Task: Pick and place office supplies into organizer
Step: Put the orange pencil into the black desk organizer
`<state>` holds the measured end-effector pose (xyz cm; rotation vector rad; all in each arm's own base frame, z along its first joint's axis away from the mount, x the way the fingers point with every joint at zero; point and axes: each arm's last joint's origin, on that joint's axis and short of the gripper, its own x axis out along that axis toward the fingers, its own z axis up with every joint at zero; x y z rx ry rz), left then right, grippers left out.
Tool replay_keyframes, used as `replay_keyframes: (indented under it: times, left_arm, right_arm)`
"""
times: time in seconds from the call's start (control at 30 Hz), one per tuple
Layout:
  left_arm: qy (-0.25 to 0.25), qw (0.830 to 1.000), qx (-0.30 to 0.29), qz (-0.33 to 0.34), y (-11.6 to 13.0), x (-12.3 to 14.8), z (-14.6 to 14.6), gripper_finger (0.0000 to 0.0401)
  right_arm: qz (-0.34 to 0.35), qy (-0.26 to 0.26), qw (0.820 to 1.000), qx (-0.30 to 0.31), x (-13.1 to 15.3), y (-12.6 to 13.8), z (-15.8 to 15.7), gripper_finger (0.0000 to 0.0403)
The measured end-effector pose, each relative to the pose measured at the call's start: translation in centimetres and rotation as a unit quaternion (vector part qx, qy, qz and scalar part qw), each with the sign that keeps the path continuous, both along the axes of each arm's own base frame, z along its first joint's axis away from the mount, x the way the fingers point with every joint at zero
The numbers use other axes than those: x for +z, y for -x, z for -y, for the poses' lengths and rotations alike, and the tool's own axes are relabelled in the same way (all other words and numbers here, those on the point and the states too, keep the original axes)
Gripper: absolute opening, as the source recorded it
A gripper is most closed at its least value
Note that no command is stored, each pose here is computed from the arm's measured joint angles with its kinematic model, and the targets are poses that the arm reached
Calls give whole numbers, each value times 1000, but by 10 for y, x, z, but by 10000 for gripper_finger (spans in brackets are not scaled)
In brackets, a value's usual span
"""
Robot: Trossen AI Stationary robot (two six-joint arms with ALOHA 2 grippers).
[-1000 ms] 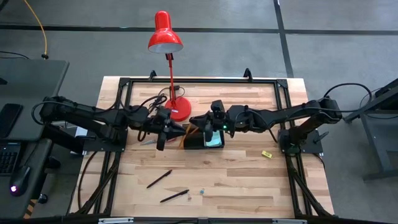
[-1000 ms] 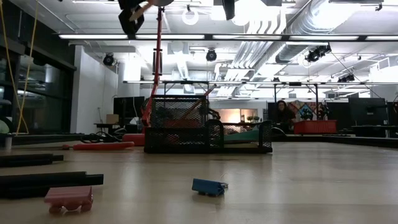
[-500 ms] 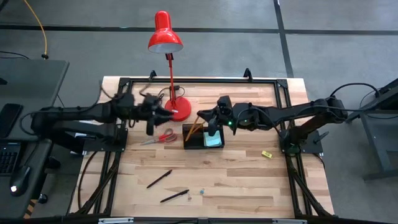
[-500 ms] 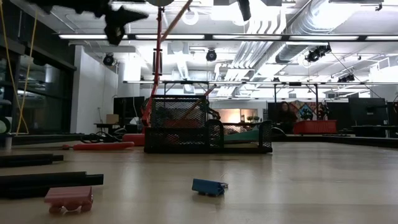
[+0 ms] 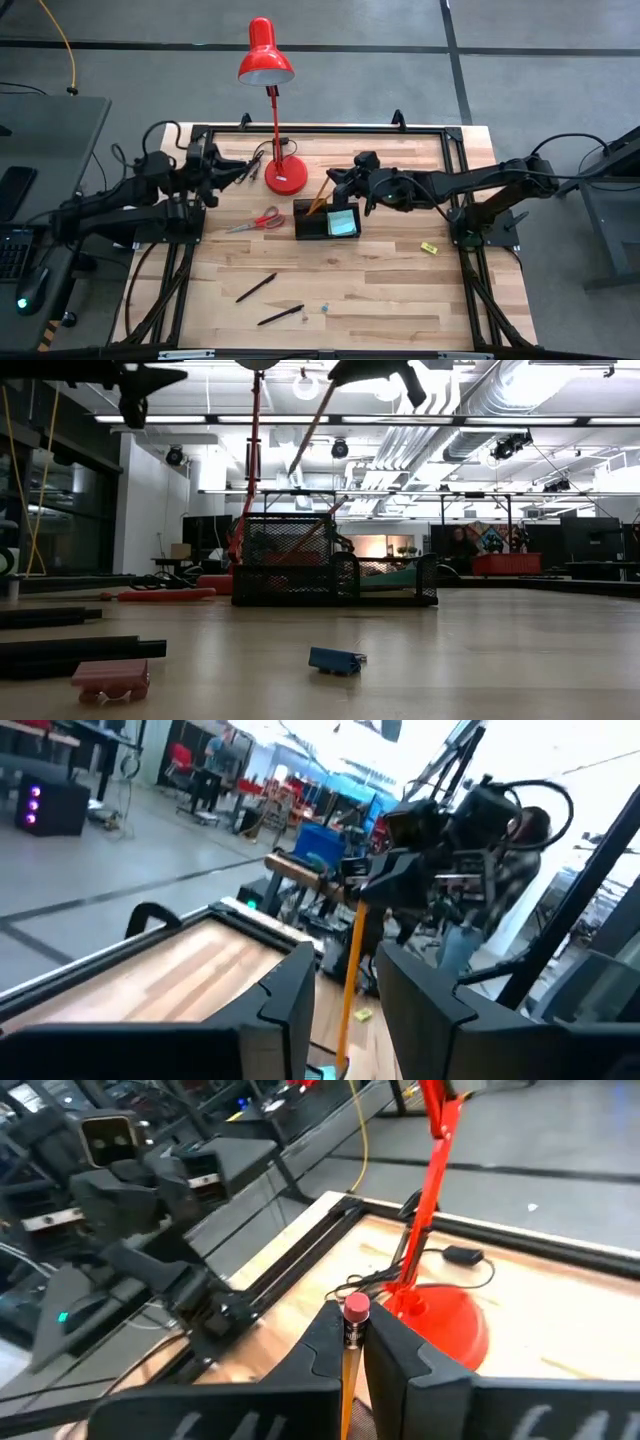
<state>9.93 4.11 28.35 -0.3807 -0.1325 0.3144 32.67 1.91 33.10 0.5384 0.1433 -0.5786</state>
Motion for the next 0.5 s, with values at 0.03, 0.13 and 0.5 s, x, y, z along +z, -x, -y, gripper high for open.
replay_keyframes:
  times: [0.03,0.13,0.5]
  left_arm:
    - [-1,1000,0,-5,1,-1,1,99]
    - [-5,1000,2,-28,3,-5,2,99]
    - [-8,999,-8,-49,3,-9,2,99]
  right_arm:
    - [-5,6,1000,-3,-2,-1,0,0]
    - [-27,26,999,-24,-12,-8,-1,0]
    - [-49,47,997,-32,-50,-39,-4,0]
